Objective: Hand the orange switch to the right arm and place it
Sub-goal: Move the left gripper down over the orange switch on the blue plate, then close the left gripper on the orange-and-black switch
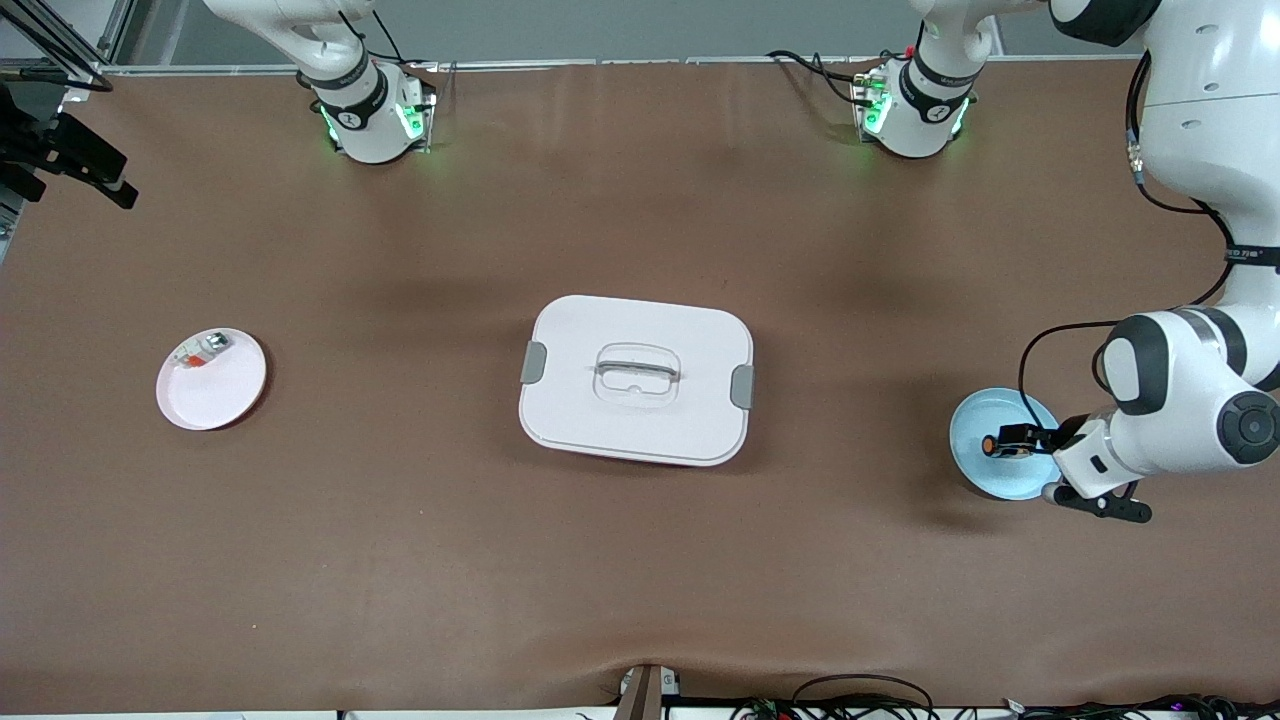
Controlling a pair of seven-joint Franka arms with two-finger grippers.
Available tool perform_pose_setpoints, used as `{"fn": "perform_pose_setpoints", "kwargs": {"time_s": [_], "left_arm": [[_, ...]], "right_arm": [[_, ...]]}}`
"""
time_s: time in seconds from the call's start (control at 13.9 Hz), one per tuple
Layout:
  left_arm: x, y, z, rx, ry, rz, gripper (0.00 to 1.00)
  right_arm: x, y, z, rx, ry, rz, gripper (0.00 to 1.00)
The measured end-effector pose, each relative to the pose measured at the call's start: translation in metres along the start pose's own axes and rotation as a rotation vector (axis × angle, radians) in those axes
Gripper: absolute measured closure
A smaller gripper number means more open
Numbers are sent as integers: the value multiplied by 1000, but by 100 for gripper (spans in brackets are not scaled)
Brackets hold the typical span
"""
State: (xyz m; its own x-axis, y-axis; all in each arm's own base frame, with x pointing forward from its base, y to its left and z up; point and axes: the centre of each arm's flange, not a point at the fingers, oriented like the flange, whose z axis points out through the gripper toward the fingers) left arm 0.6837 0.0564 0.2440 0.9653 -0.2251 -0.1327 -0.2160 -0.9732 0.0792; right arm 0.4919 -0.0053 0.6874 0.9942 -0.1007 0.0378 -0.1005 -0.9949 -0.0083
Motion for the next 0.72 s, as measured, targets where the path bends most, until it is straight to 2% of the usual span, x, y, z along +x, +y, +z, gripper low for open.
{"fn": "perform_pose_setpoints", "kwargs": {"time_s": [0.72], "left_arm": [[-6, -12, 38, -20, -47, -42, 0]], "right_arm": [[0, 0, 0, 0, 0, 0, 0]]}}
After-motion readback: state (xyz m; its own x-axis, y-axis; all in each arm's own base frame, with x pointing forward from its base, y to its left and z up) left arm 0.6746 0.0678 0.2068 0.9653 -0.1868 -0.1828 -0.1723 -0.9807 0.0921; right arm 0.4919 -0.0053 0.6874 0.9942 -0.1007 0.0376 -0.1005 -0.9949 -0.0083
